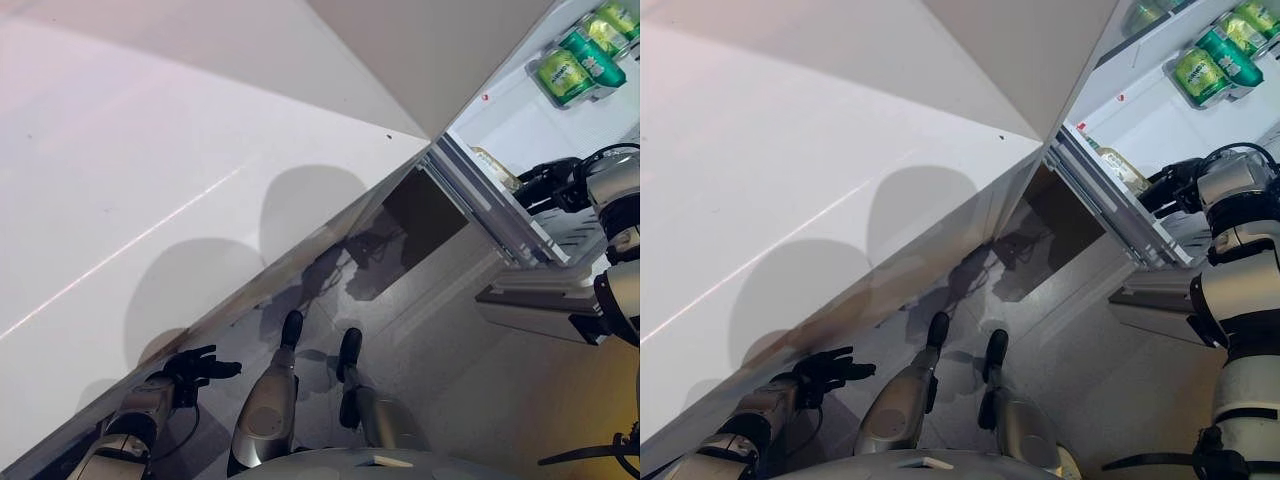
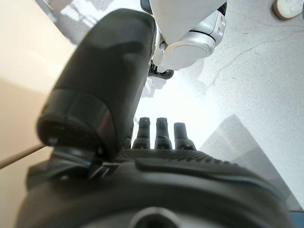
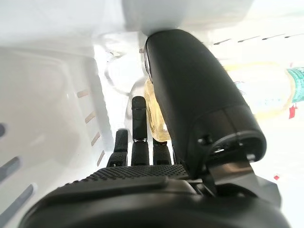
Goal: Put drinks into fridge and close the fridge
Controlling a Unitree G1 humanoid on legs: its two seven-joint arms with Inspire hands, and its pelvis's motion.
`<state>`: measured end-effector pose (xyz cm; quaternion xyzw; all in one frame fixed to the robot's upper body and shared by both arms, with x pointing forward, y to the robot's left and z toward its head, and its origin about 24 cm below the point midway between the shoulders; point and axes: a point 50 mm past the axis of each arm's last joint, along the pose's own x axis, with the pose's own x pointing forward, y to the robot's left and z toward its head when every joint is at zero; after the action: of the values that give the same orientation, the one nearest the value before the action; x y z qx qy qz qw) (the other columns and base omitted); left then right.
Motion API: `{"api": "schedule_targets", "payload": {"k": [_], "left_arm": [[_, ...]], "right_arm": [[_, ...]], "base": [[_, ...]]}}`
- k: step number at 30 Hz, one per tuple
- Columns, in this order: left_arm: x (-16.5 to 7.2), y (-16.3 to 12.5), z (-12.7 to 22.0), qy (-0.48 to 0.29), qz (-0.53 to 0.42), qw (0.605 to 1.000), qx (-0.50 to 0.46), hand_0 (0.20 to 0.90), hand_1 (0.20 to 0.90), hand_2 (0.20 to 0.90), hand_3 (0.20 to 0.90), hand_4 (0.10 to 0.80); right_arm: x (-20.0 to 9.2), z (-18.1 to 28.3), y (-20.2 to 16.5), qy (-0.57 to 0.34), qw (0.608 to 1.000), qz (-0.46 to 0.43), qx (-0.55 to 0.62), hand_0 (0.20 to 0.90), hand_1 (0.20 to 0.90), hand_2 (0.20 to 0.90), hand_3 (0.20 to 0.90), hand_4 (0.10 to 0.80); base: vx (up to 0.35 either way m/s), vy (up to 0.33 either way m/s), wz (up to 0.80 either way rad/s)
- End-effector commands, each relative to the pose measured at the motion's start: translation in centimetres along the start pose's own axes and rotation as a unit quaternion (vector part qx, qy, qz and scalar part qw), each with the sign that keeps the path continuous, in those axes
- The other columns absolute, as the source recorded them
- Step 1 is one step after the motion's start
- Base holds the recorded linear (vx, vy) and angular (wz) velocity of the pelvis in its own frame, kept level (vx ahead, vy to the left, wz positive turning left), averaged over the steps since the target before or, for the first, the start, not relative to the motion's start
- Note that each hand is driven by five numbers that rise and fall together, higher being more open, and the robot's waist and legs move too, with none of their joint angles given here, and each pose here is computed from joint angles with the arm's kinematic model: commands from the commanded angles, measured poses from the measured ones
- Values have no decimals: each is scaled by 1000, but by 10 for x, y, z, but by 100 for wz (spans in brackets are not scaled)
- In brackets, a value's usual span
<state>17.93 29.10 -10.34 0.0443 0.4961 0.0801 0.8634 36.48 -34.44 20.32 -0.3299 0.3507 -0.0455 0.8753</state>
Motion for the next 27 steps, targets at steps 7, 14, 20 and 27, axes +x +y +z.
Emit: {"api": "schedule_targets", "payload": {"k": [7,14,20,27], "left_arm": [[-9,26,-33,59,26,996,57,900,900,900,900,800],[-12,28,-56,85,30,994,66,900,900,900,900,800],[-15,23,-76,105,28,992,64,900,900,900,900,800],[-16,14,-94,123,20,991,57,900,900,900,900,800]], "right_arm": [[-25,17,-43,-66,989,-135,13,900,900,900,900,800],[-54,46,-54,-199,962,-185,31,900,900,900,900,800],[-75,51,-50,-290,937,-194,20,900,900,900,900,800],[-94,45,-36,-364,912,-191,-4,900,900,900,900,800]], "base": [[4,11,-1],[6,43,-12],[25,46,-26],[11,32,-20]]}}
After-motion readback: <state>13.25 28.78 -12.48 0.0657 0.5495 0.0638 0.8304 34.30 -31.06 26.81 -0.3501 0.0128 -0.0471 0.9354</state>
